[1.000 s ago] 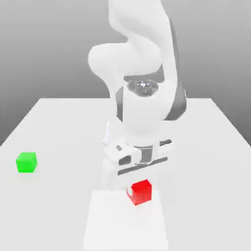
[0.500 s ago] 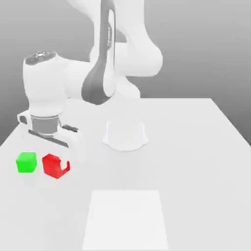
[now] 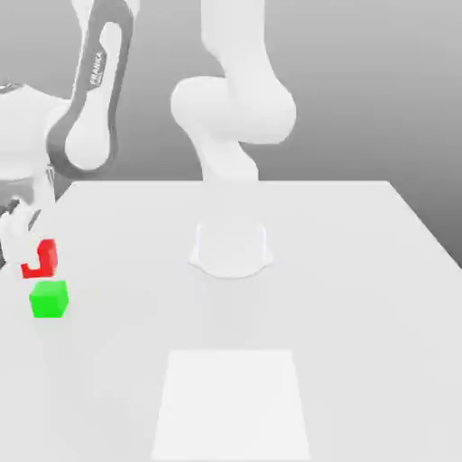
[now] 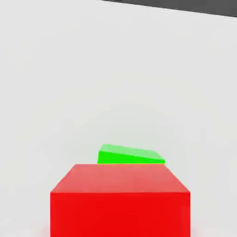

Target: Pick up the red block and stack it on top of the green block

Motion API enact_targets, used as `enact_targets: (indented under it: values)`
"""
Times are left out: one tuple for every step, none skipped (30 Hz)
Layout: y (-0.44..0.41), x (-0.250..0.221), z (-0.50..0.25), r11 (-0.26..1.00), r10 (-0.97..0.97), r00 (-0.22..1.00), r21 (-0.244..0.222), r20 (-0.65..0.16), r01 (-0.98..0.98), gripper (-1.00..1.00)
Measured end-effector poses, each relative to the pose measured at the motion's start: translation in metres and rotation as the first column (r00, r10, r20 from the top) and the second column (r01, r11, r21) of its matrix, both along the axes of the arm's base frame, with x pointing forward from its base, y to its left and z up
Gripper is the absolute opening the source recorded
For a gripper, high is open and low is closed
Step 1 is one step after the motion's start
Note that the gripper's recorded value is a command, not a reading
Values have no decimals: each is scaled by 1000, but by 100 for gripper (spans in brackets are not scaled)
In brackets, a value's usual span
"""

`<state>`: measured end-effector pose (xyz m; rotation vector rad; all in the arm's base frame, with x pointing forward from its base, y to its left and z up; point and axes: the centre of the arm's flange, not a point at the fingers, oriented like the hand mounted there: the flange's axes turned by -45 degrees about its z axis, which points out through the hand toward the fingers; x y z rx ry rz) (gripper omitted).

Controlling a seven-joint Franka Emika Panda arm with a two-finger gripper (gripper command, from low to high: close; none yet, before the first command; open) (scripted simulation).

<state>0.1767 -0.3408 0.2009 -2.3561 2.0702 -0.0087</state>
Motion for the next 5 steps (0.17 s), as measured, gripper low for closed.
enact_targets:
  values:
    - [0,-1,-7,1000,-2,1000,0,-2,2,-100]
    - [1,-3,-15,1000,-5,1000,0,-4,5,-100]
    - [1,-4,-19,1000,-7,1000,0,-6,7,100]
    - [1,-4,-19,1000,-7,1000,0,-6,7,100]
    - [1,-4,-19,1000,-7,1000,0,-6,7,100]
